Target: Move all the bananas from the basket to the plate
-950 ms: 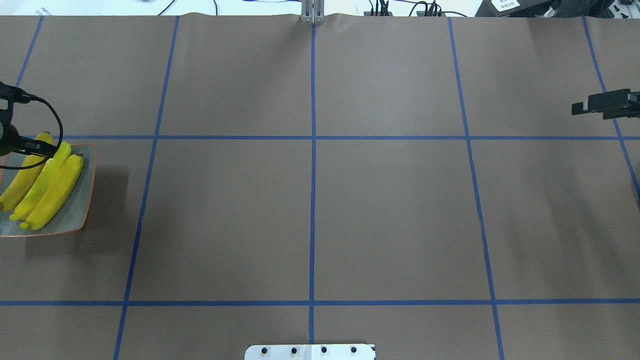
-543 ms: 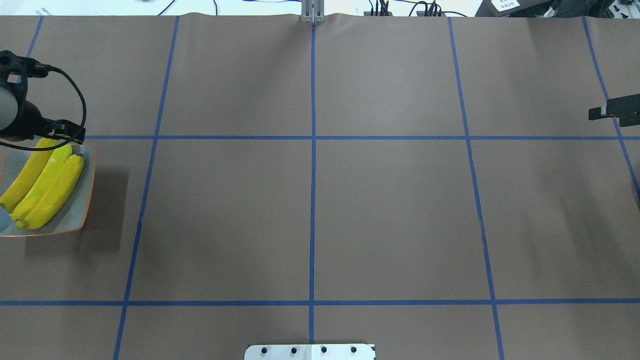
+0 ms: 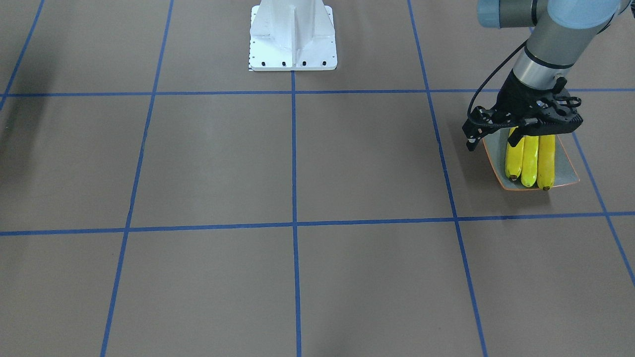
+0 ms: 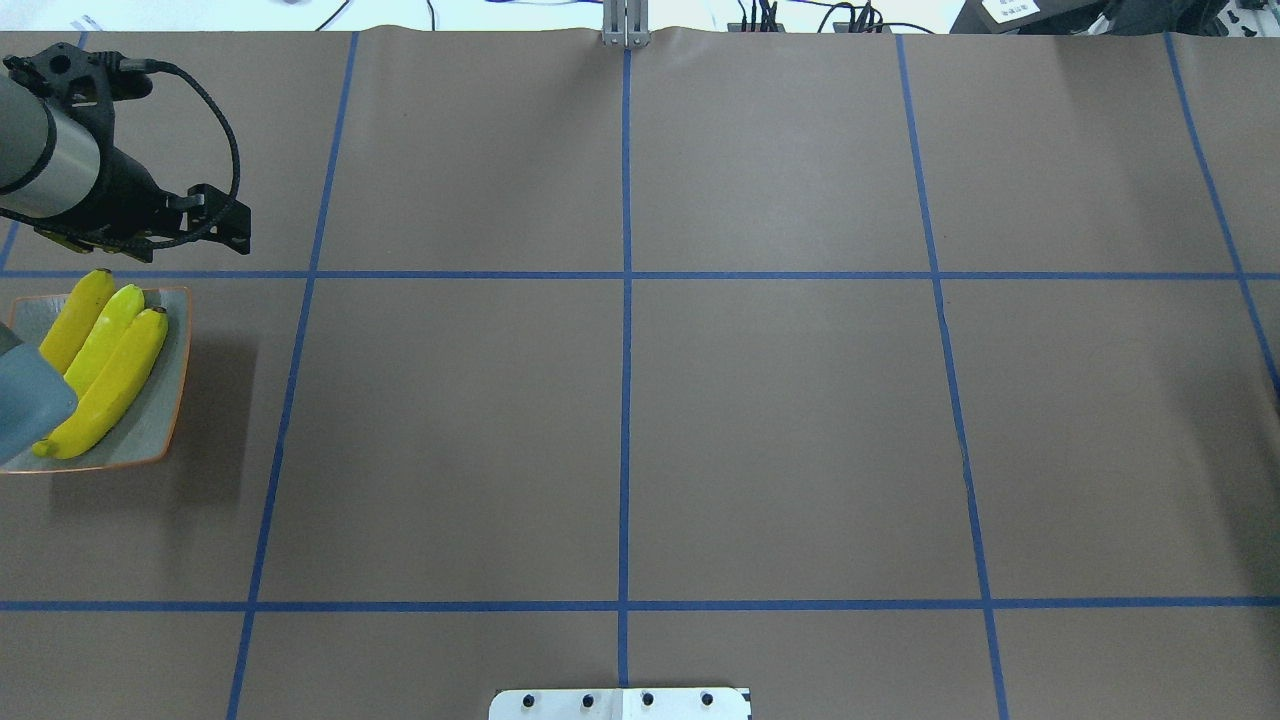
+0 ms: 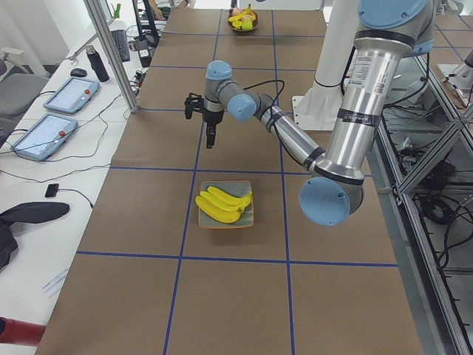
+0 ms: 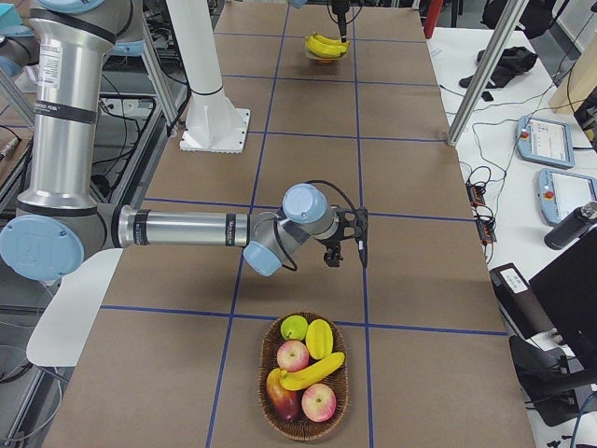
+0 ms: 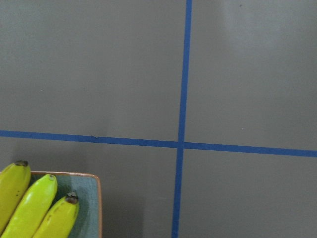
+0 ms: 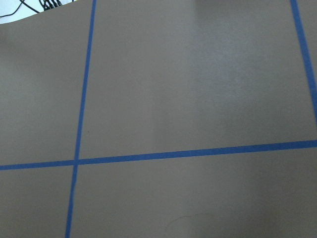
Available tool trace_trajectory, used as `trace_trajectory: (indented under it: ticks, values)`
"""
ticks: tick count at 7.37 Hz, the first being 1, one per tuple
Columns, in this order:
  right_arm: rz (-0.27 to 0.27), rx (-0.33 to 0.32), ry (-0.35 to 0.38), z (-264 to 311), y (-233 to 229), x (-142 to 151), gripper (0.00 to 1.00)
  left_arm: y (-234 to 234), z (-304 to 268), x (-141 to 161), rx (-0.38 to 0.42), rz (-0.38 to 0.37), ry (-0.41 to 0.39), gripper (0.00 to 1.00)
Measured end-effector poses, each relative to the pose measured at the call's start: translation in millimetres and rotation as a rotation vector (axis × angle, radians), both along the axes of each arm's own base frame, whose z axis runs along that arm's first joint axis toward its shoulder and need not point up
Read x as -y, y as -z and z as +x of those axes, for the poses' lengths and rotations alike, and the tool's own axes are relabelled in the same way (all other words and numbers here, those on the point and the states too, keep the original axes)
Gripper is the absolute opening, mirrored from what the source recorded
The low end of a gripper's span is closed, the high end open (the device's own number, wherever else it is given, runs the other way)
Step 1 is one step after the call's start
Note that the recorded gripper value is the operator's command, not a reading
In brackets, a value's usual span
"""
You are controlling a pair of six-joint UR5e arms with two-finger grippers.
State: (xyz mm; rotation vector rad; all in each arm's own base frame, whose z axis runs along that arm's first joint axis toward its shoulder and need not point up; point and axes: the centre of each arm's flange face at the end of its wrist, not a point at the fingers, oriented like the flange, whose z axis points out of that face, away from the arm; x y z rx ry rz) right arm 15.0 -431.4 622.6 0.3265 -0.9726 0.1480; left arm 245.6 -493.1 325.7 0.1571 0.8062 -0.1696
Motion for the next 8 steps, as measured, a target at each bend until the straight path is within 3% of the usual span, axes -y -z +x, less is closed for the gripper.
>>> trace_trajectory:
  ticks: [3,6,8]
  values:
    - [0.077,-0.160,0.159,50.7,-64.0,-9.0,1.00,4.5,4.5,-1.3,-0.010,-0.009,0.004,1.00]
    - [0.088,-0.225,0.348,52.9,-115.5,-9.3,1.00,3.6,13.5,-4.8,-0.014,-0.027,0.006,1.00]
    - [0.102,-0.292,0.488,60.4,-126.7,5.8,1.00,3.4,25.3,-10.7,-0.019,-0.044,0.005,1.00]
